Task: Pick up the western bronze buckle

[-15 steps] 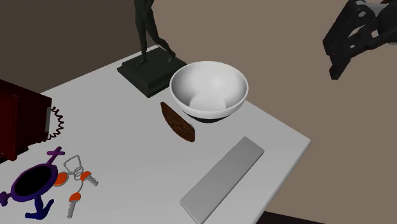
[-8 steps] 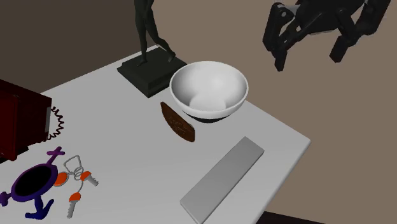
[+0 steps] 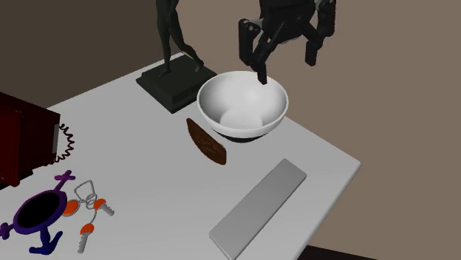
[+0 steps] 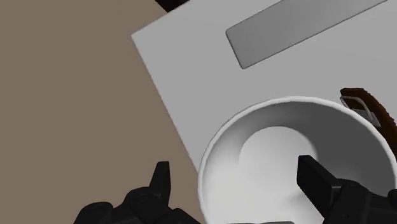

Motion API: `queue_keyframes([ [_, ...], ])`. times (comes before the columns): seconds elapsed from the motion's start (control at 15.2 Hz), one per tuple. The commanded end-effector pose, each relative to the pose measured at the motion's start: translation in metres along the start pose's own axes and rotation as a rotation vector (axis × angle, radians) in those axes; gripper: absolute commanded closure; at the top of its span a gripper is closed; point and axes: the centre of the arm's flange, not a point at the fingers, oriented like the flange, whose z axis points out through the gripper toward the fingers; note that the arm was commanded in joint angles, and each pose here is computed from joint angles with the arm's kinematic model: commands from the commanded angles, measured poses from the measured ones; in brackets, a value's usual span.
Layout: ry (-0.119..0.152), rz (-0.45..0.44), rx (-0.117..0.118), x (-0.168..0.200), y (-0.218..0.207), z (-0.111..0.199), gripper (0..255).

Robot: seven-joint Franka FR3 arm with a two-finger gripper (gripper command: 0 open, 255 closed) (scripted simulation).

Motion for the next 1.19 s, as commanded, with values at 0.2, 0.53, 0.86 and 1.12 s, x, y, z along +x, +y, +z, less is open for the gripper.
queue_keyframes([
  [0.2,-0.049,-0.200,-0.008,0.043,-0.058,0.012,0],
  [0.53,-0.097,-0.398,-0.018,0.072,-0.122,0.024,0],
  [0.86,-0.145,-0.596,-0.027,0.088,-0.191,0.038,0],
  [1.12,-0.155,-0.636,-0.029,0.090,-0.207,0.052,0],
])
